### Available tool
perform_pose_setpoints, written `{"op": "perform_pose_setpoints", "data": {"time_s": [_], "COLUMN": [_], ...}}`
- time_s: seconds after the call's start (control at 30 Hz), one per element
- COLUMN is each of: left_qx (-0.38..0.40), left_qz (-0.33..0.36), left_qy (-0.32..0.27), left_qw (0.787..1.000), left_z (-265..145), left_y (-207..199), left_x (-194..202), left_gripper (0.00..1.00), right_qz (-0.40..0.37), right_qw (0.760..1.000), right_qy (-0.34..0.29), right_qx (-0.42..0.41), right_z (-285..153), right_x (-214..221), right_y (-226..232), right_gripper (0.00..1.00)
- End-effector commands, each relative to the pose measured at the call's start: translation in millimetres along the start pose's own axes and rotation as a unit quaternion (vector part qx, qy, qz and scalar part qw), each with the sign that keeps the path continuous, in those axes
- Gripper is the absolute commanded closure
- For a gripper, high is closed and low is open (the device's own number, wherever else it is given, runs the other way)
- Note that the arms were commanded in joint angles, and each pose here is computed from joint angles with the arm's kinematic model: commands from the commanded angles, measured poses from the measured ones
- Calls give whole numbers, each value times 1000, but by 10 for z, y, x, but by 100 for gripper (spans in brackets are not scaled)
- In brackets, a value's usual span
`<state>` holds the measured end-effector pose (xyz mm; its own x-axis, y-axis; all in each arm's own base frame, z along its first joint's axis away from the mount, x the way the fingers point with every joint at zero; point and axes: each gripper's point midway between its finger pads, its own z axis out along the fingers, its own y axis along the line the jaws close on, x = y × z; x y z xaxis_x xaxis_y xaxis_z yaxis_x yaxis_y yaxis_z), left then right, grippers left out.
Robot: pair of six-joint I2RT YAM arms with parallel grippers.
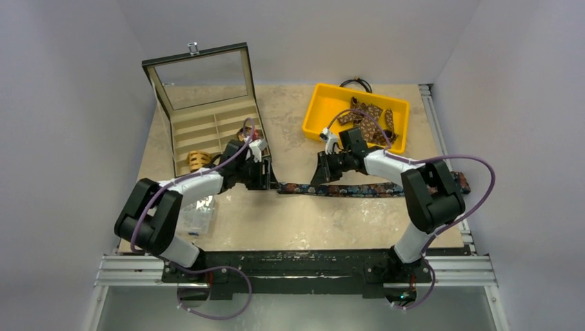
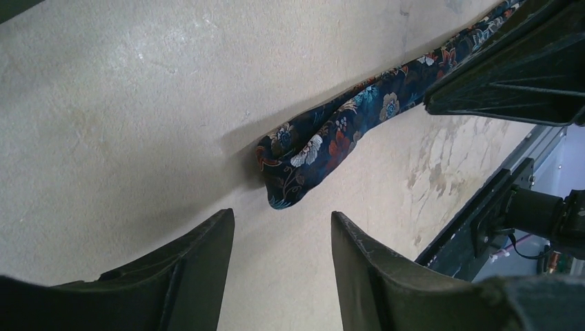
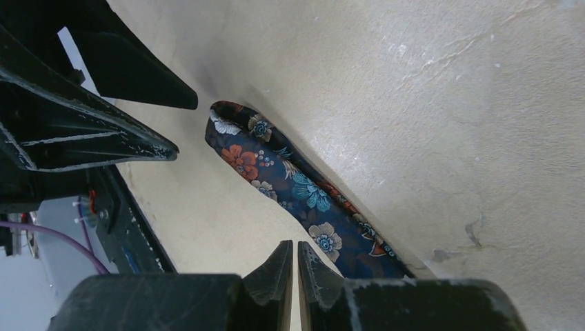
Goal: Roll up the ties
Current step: Roll the tie at the center of the board.
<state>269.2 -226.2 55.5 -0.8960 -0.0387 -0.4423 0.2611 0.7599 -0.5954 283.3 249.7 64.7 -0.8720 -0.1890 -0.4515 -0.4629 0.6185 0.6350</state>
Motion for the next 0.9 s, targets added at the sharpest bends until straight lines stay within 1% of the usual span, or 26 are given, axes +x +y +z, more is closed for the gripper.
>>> {"op": "perform_pose_setpoints", "data": {"time_s": [0.0, 0.13, 0.3, 0.5, 0.67, 0.87], "left_qx": [45, 50, 84, 120, 146, 157], "left_qz": [14, 2, -3, -8, 0, 1], "left_qy": [-28, -27, -19, -17, -6, 11], "left_qw": [999, 998, 996, 993, 989, 988], "left_z": [57, 126, 147, 145, 177, 289], "left_y": [-192, -193, -331, -510, -702, -801], "left_x": [-223, -256, -287, -336, -332, -295], "left_gripper": [48, 52, 57, 70, 77, 80], "right_qz": [-17, -17, -14, -14, -18, -28], "right_qw": [1000, 1000, 999, 998, 998, 999], "right_qy": [-9, 3, 20, 39, 41, 37], "right_qx": [11, 19, 32, 47, 42, 14], "right_z": [95, 173, 255, 290, 285, 202], "right_x": [-78, -34, 12, 92, 89, -12], "right_y": [-5, -64, -174, -265, -226, -38], "right_gripper": [93, 93, 95, 97, 97, 93]}}
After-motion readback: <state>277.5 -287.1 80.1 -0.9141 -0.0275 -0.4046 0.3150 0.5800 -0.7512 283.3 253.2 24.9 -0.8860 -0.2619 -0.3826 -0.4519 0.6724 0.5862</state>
